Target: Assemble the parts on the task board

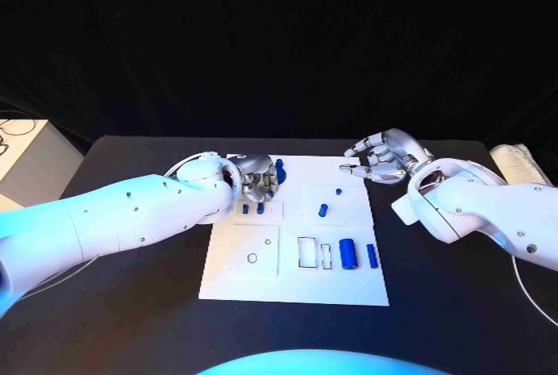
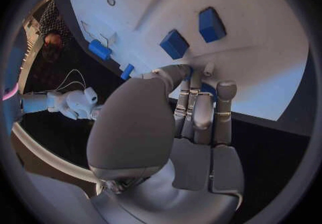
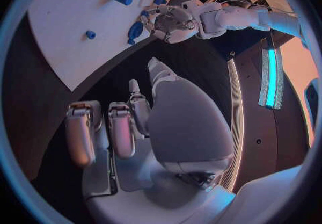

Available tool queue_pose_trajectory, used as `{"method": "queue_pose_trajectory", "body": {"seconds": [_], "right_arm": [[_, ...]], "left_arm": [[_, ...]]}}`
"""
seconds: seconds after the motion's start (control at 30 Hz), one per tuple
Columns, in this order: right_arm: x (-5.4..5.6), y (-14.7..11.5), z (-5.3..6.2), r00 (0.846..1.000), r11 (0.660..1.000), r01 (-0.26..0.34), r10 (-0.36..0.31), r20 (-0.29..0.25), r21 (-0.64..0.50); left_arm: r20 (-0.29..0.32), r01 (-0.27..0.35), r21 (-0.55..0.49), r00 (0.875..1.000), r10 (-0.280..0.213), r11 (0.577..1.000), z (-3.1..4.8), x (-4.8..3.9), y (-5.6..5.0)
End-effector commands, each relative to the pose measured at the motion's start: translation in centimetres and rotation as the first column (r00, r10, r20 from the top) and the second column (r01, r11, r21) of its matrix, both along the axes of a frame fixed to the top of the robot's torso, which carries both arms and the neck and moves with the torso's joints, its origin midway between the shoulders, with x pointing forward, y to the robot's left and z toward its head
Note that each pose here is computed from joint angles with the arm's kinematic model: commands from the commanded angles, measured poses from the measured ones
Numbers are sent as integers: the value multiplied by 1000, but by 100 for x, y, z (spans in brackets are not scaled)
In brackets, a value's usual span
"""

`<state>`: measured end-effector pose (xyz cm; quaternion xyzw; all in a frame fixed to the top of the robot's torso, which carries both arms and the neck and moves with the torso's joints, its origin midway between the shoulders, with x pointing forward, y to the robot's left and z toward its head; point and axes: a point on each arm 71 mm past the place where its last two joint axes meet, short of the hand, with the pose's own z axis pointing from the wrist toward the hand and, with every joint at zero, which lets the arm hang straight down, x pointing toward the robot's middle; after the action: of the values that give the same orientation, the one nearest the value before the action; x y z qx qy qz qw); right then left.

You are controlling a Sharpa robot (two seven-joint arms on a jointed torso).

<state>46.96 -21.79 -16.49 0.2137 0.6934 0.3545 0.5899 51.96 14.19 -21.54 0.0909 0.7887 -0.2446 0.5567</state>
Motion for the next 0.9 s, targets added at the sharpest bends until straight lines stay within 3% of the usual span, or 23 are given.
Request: {"method": "queue_pose_trajectory", "body": {"seconds": [0.03, 0.37, 0.67, 0.9], "right_arm": [[-7, 16, 0, 1000, 1000, -17, 17, 2, -2], [-7, 4, 0, 1000, 1000, -15, 15, 1, -2], [-5, -6, -2, 1000, 1000, -13, 13, 0, -4], [-4, -2, -2, 1000, 1000, -14, 14, 0, -4]], "left_arm": [[27, 14, -71, 1000, -13, 997, 60, -28, -17], [-17, 0, -130, 1000, -2, 991, 189, -127, 149], [-60, -51, -94, 997, 46, 994, 168, -97, 387], [-76, -76, -69, 995, 71, 995, 136, -54, 489]]}}
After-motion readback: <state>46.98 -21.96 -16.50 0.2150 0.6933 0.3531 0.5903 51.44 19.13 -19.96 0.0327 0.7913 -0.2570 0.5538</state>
